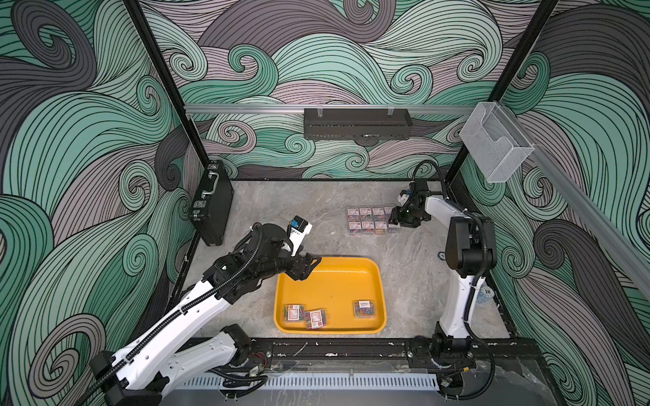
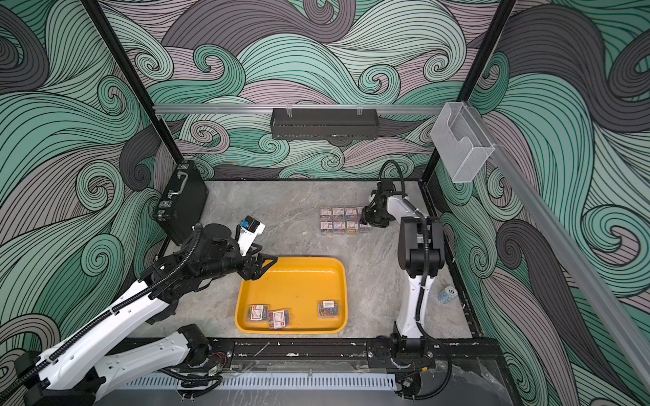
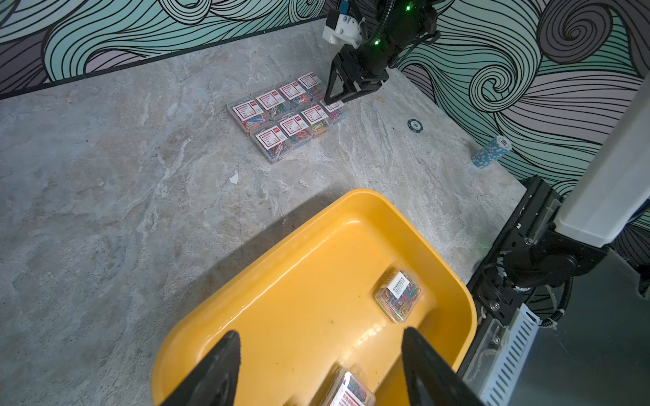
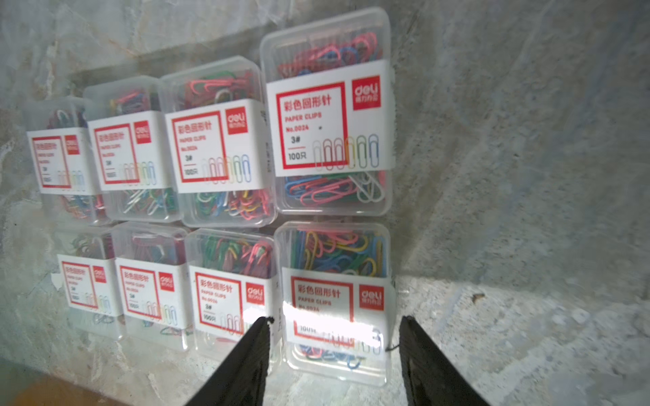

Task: Take the paper clips out of the storage box
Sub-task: Place the boxed paper clips at the center of the board.

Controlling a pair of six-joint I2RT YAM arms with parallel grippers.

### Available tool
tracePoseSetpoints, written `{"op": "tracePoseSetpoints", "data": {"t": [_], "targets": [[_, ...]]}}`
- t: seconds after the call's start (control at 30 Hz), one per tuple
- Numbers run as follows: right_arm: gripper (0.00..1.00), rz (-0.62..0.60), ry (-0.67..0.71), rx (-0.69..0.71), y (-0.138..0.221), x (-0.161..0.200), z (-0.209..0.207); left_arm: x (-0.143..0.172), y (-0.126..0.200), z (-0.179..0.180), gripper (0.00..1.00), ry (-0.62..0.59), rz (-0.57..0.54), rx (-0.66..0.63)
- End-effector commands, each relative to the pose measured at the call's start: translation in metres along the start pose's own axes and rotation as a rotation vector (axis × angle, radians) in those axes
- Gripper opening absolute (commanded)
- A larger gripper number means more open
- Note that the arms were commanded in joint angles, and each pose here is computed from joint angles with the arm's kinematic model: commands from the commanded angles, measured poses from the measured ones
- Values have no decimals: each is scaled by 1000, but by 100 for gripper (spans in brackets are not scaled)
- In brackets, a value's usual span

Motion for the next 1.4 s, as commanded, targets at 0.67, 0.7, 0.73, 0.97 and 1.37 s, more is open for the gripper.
{"op": "tracePoseSetpoints", "data": {"t": [0.67,0.7,0.73,0.97,1.37], "targets": [[61,-128,104,58,75,41,66,41,-61,-13,71,137,210,20],[60,-135,99,55,76,44,69,49,-67,-16,71,136,239,22],[61,-142,93,50,76,46,72,54,-71,-18,70,132,262,22],[61,-166,48,34,78,65,79,95,-102,-37,70,56,411,-25],[63,-136,30,71,73,86,69,147,-147,-89,69,-271,633,-49]]}}
Point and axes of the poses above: each gripper's point midway between its finger pads, its own y axis back along the fingers, its own z axis along the line the jaws close on, x = y × z, the point moved 1 cm from there along y, back along the fingers, and after that the axes turned 9 degrees about y, right-handed, at the moved point
